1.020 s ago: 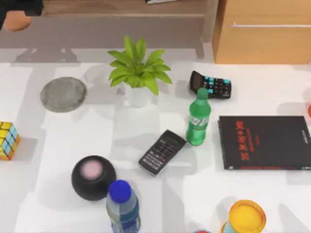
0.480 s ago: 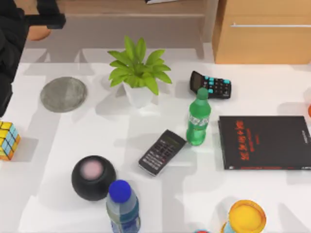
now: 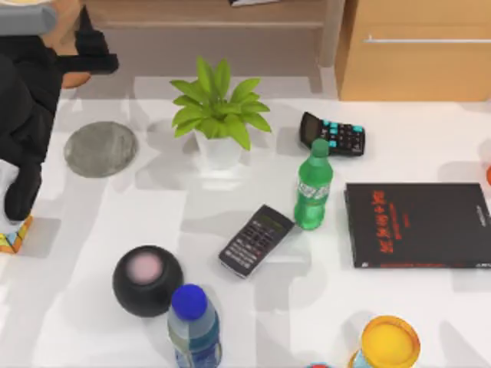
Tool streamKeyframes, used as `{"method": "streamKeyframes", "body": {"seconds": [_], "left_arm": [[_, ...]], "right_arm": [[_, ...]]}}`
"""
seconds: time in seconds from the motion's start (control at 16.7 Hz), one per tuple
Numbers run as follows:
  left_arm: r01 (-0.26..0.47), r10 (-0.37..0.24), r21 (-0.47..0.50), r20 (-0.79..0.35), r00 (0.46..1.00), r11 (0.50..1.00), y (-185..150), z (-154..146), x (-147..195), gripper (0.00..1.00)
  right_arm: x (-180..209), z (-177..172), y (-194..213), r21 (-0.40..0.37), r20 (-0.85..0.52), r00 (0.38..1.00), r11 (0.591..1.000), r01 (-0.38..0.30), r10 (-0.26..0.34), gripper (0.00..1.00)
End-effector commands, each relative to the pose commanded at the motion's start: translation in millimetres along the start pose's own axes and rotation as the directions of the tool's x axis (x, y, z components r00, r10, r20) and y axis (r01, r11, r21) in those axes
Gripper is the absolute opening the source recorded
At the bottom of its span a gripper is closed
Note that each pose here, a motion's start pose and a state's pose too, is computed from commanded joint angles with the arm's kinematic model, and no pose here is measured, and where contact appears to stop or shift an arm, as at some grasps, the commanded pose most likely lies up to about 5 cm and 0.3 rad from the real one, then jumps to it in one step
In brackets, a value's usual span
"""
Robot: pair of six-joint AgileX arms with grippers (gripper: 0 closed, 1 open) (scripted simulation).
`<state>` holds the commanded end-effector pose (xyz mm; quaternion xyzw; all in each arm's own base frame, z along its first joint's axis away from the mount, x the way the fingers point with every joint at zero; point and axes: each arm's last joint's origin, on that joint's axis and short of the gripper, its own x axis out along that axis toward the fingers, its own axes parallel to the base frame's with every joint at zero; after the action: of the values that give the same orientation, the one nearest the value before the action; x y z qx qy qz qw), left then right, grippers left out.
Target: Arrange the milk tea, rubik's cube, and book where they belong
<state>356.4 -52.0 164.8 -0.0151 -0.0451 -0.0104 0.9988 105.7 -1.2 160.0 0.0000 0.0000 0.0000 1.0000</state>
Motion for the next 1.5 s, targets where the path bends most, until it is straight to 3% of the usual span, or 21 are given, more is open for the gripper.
{"method": "streamKeyframes", "body": {"seconds": [0.42, 1.5], "left_arm": [[-0.002, 0.003, 0.020, -0.079, 0.997, 1.000, -10, -53, -13, 0.00], [-0.002, 0.004, 0.021, -0.085, 0.996, 1.000, -10, -85, -17, 0.00]], "right_arm": [[0, 0, 0, 0.000, 0.000, 1.000, 1.000, 0.000, 0.000, 1.00], [0, 0, 0, 0.000, 0.000, 1.000, 1.000, 0.000, 0.000, 1.00]]}}
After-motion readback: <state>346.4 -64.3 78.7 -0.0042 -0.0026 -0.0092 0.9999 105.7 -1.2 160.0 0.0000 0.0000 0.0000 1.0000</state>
